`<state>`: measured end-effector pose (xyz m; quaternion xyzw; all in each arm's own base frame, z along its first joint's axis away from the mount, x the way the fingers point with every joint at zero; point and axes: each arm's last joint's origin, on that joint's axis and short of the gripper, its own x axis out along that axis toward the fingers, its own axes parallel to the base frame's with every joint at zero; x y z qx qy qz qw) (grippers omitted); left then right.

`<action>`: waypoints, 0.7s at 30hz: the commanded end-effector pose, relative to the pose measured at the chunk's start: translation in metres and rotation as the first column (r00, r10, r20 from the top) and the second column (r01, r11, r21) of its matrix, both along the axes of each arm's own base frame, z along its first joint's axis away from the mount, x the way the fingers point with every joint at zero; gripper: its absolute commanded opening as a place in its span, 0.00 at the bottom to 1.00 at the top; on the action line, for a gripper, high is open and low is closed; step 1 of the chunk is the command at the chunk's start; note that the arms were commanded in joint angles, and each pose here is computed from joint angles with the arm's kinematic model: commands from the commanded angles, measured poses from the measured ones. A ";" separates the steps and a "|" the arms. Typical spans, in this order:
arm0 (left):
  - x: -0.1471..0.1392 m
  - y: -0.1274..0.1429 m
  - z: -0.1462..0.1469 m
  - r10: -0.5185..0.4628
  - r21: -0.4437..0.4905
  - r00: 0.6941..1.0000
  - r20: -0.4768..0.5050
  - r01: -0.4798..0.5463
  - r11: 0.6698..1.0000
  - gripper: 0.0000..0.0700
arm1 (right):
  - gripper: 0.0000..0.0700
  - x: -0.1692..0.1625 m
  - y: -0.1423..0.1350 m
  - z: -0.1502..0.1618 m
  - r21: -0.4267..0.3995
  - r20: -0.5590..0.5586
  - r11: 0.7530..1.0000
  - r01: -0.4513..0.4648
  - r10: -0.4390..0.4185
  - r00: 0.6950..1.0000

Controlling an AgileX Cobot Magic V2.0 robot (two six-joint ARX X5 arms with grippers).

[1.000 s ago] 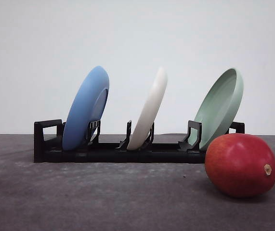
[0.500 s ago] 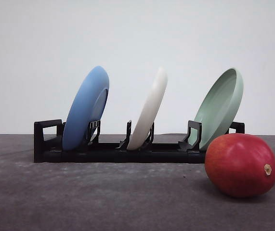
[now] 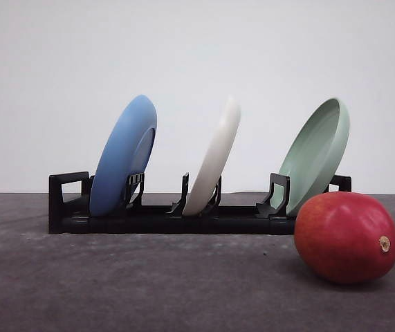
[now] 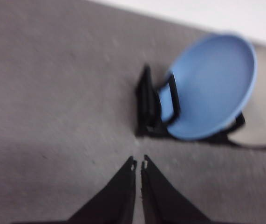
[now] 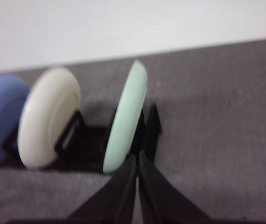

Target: Place pomegranate in white plate

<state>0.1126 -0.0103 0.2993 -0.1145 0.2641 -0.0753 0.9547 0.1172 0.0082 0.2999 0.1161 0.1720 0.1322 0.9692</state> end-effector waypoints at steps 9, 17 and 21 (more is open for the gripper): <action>0.047 -0.017 0.004 -0.227 0.061 0.970 -0.084 0.232 0.971 0.00 | 0.01 0.023 0.020 -0.009 -0.138 -0.068 0.967 -0.216 0.208 0.976; 0.059 -0.044 0.029 -0.472 0.280 0.879 0.063 0.438 0.854 0.05 | 0.01 0.017 0.045 -0.010 -0.256 -0.050 0.873 -0.416 0.418 0.907; 0.057 -0.051 0.037 -0.531 0.331 0.843 0.087 0.478 0.814 0.04 | 0.01 0.015 0.051 -0.010 -0.262 -0.048 0.851 -0.456 0.460 0.887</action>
